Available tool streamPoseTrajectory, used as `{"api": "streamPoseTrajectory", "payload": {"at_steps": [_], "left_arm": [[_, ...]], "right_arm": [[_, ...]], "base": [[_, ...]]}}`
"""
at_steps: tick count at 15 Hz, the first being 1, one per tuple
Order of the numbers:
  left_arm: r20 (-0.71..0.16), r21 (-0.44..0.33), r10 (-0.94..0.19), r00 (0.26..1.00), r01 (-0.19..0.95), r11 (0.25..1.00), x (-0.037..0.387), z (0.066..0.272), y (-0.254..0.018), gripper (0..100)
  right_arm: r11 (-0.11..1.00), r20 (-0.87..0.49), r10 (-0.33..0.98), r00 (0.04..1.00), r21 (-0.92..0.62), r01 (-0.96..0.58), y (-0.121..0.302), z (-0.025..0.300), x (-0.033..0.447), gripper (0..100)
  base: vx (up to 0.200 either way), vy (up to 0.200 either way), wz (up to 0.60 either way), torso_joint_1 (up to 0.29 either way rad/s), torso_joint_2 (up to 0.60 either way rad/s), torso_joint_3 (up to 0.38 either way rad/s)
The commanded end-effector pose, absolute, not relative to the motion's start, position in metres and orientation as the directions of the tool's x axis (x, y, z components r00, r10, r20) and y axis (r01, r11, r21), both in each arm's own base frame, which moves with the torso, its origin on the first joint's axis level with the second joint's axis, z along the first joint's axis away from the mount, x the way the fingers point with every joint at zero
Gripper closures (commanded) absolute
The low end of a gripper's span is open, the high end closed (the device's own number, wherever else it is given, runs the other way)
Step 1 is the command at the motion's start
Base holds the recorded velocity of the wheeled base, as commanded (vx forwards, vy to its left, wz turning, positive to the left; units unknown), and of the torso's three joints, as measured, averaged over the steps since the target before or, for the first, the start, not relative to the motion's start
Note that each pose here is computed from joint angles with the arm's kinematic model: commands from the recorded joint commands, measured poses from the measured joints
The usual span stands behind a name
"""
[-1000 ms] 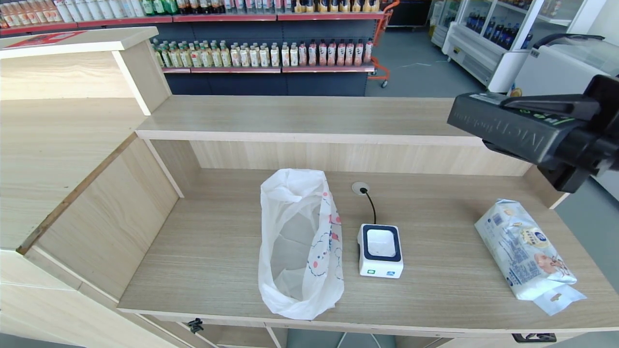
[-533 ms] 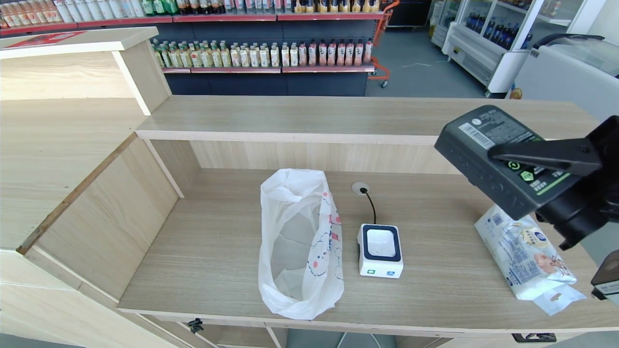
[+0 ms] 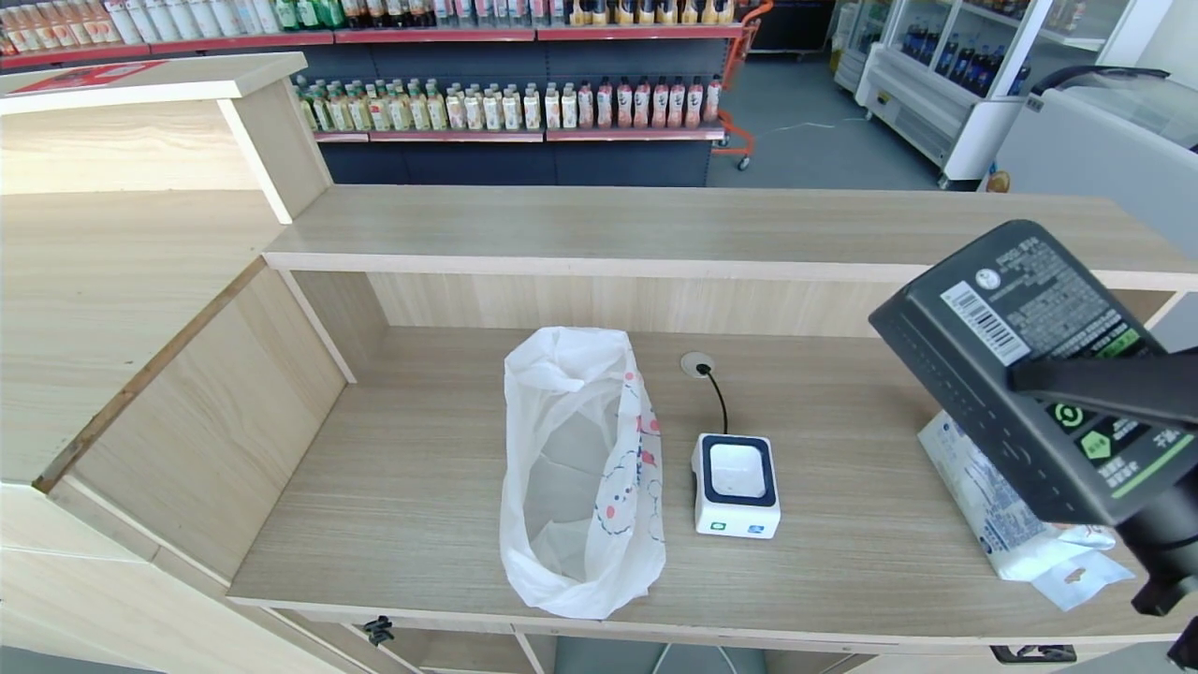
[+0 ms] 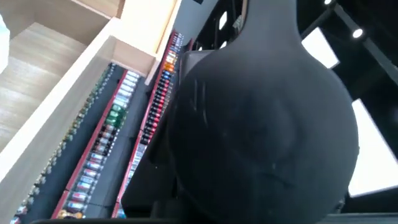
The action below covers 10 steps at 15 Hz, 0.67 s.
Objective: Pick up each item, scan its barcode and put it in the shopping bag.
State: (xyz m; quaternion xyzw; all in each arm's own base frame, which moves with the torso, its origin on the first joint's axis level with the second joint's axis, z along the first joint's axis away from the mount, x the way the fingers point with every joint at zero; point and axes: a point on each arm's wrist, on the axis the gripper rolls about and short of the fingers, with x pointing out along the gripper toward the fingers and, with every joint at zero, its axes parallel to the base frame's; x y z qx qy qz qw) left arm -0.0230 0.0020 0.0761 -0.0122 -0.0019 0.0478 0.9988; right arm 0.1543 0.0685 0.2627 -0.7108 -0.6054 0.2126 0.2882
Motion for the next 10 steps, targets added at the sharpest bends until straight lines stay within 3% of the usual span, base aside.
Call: {"api": "streamPoseTrajectory", "payload": {"at_steps": [1,4,10], "left_arm": [[0.003,-0.025,0.096,0.995,-0.096,0.995,-0.023,0.076,0.002,0],[0.003,-0.025,0.096,0.995,-0.096,0.995,-0.023,0.076,0.002,0],[0.003,-0.025,0.096,0.995,-0.096,0.995,-0.023,0.076,0.002,0]], "right_arm": [[-0.091,0.047,0.986,0.160,-0.653,0.752,0.070,0.262,0.152,100],[-0.057,0.066,0.990,0.123,-0.608,0.792,0.078,0.261,0.146,100],[-0.060,0.095,0.985,0.144,-0.592,0.804,0.089,0.256,0.144,100]], "base": [[0.000,0.000,0.00,0.000,0.00,0.000],[0.000,0.000,0.00,0.000,0.00,0.000],[0.000,0.000,0.00,0.000,0.00,0.000]]}}
